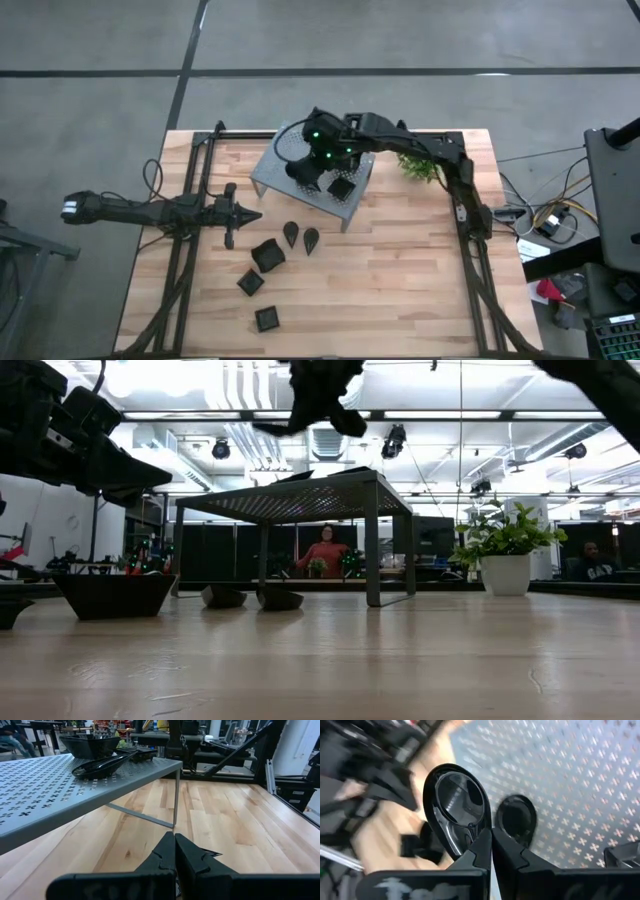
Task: Pick & Place Mini shaped plates
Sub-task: Stack the right drop shaped plate into the drop shaped plate on the shelf
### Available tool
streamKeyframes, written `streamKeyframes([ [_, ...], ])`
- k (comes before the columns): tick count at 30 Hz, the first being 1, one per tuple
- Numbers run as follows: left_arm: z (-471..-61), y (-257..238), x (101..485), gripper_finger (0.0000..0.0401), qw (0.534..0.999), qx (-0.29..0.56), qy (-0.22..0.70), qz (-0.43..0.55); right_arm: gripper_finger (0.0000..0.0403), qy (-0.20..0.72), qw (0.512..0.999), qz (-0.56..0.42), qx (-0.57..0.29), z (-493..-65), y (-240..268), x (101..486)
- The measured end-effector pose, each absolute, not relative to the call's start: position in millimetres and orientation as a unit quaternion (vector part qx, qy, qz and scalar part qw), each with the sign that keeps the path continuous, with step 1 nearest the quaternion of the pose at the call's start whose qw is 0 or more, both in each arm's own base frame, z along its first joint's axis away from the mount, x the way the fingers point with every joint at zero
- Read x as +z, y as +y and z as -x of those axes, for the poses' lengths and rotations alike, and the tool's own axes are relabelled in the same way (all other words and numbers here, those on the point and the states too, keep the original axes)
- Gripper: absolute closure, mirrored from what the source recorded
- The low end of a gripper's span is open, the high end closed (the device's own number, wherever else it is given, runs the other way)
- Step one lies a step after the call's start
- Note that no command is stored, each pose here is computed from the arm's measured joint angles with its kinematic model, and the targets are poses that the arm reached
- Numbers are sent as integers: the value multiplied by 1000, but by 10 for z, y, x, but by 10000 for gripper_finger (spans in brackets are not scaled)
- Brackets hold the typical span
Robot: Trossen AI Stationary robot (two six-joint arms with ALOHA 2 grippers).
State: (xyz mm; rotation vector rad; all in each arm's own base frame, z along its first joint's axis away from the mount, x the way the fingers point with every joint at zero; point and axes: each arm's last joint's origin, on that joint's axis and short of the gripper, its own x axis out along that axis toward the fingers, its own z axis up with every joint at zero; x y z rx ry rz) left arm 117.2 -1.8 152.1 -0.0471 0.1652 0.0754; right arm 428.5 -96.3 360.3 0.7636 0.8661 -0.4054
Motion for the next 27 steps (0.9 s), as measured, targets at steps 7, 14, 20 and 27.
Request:
streamKeyframes([
  [7, -1172, -18, 1521, 401, 996, 38, 83, 23, 394, 445, 787, -376, -205, -4331, -973, 3466],
  [14, -1172, -17, 1516, 401, 995, 38, 85, 23, 394, 447, 787, -374, -204, -4343, -961, 3449],
  [20, -1172, -17, 1515, 401, 995, 38, 85, 23, 394, 453, 781, -367, -224, -4361, -928, 3376],
  [27, -1172, -17, 1516, 401, 995, 38, 85, 23, 394, 462, 774, -368, -230, -4369, -917, 3302],
])
